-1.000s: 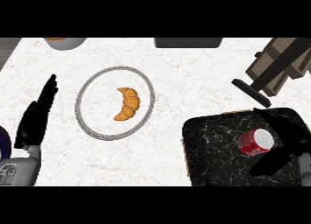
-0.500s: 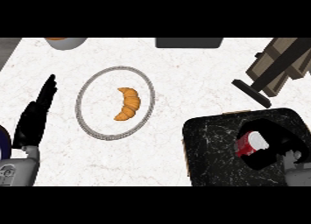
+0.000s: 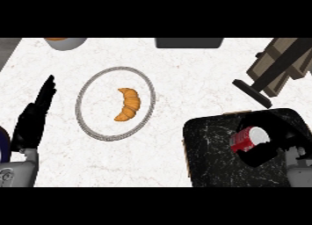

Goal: Pick the can from the tray and place it in the tiered basket

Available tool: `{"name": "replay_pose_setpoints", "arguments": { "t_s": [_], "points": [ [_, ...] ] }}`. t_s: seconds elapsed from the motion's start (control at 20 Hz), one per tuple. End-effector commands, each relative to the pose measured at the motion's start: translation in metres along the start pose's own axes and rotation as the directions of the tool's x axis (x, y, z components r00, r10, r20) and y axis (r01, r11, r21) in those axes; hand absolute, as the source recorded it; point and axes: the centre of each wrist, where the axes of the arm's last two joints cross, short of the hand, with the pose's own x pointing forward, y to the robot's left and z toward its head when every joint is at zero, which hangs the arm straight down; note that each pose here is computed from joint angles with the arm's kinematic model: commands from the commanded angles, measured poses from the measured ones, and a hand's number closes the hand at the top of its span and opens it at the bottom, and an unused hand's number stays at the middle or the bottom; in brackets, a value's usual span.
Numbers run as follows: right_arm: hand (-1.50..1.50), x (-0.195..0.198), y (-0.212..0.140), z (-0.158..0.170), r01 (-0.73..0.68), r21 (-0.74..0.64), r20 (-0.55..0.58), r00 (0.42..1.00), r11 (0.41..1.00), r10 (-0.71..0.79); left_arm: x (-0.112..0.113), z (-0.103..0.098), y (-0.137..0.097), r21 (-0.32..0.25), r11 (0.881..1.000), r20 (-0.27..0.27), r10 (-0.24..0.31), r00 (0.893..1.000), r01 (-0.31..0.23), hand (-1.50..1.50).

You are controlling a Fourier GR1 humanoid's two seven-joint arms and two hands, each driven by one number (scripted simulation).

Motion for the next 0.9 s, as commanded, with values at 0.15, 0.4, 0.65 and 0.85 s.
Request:
{"name": "replay_pose_setpoints", "arguments": {
  "t_s": [0.15, 0.4, 0.65, 0.85],
  "points": [
    [1.5, 0.105, -0.046, -0.006, 0.158, -0.367, -0.145, 0.964, 0.917, -0.224, 0.015, -0.008, -0.018, -0.061, 0.998, 0.062, -0.007, 0.998, 0.011, 0.0],
    [1.5, 0.16, -0.086, 0.012, 0.228, -0.61, -0.087, 0.933, 0.759, -0.349, 0.03, -0.019, -0.023, -0.099, 0.995, 0.099, 0.006, 0.995, 0.004, 0.0],
    [1.5, 0.198, -0.133, 0.04, 0.202, -0.848, -0.002, 0.924, 0.489, -0.383, 0.02, -0.015, -0.027, -0.116, 0.993, 0.074, -0.003, 0.997, 0.012, 0.0],
    [1.5, 0.235, -0.157, 0.061, 0.149, -0.932, 0.019, 0.93, 0.33, -0.366, 0.027, -0.02, -0.03, -0.108, 0.994, 0.075, 0.003, 0.997, 0.006, 0.0]
  ]
}}
